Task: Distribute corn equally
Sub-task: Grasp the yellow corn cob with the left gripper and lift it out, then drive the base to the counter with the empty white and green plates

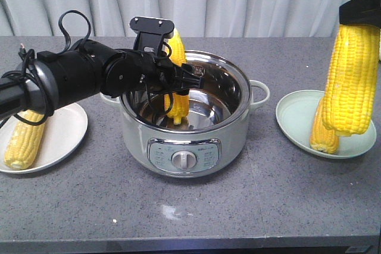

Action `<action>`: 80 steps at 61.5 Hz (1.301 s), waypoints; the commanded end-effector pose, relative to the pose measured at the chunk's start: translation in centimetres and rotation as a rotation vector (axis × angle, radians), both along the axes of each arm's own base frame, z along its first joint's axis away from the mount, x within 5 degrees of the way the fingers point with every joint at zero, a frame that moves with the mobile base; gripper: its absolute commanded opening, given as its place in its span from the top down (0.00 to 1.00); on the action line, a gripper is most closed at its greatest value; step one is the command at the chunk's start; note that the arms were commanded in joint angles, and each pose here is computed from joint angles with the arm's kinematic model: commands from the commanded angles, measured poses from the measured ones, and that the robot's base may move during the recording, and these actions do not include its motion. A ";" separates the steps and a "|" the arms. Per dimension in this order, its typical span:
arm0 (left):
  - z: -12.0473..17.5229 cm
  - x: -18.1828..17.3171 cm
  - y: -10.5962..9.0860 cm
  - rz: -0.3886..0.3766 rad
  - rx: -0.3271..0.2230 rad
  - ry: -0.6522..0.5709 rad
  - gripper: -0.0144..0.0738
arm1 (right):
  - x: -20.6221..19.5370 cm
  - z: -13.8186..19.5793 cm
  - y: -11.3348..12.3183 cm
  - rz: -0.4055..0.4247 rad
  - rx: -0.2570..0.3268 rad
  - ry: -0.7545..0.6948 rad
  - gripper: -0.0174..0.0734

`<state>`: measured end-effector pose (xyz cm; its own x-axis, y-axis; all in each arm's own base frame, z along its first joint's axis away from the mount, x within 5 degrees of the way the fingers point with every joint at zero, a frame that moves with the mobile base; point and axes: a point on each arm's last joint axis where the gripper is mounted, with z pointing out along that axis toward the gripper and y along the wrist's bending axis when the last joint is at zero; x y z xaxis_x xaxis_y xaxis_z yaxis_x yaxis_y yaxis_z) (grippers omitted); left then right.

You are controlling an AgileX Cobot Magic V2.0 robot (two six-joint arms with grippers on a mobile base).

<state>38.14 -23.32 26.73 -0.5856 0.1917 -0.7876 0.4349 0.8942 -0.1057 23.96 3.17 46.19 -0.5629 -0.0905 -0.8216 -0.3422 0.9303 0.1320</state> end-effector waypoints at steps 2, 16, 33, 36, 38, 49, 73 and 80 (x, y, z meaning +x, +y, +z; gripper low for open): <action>1.9 -0.4 -0.3 0.028 -0.096 -0.009 0.45 | -0.7 1.7 -0.1 -0.016 0.024 -0.100 0.60; 2.1 -0.4 -0.3 0.028 -0.095 -0.007 0.69 | -0.7 1.7 -0.1 -0.016 0.024 -0.099 0.60; 6.3 -2.2 0.8 0.011 -0.115 -0.075 0.71 | -0.7 1.6 -0.1 -0.016 0.020 -0.097 0.60; 7.6 -2.9 1.3 0.010 -0.120 -0.087 0.70 | -0.7 1.6 -0.1 -0.016 0.020 -0.097 0.60; 8.3 -3.4 1.6 0.009 -0.117 -0.097 0.70 | -0.7 1.6 -0.1 -0.016 0.020 -0.097 0.60; 13.8 -6.9 4.1 0.005 -0.114 -0.189 0.70 | -0.7 1.6 -0.1 -0.017 0.018 -0.097 0.60; 20.2 -13.1 12.7 0.163 -0.081 -0.213 0.69 | -0.7 1.6 -0.1 -0.017 0.016 -0.097 0.60; 21.0 -14.5 14.4 0.205 -0.053 -0.215 0.69 | -0.7 1.6 -0.1 -0.017 0.016 -0.097 0.60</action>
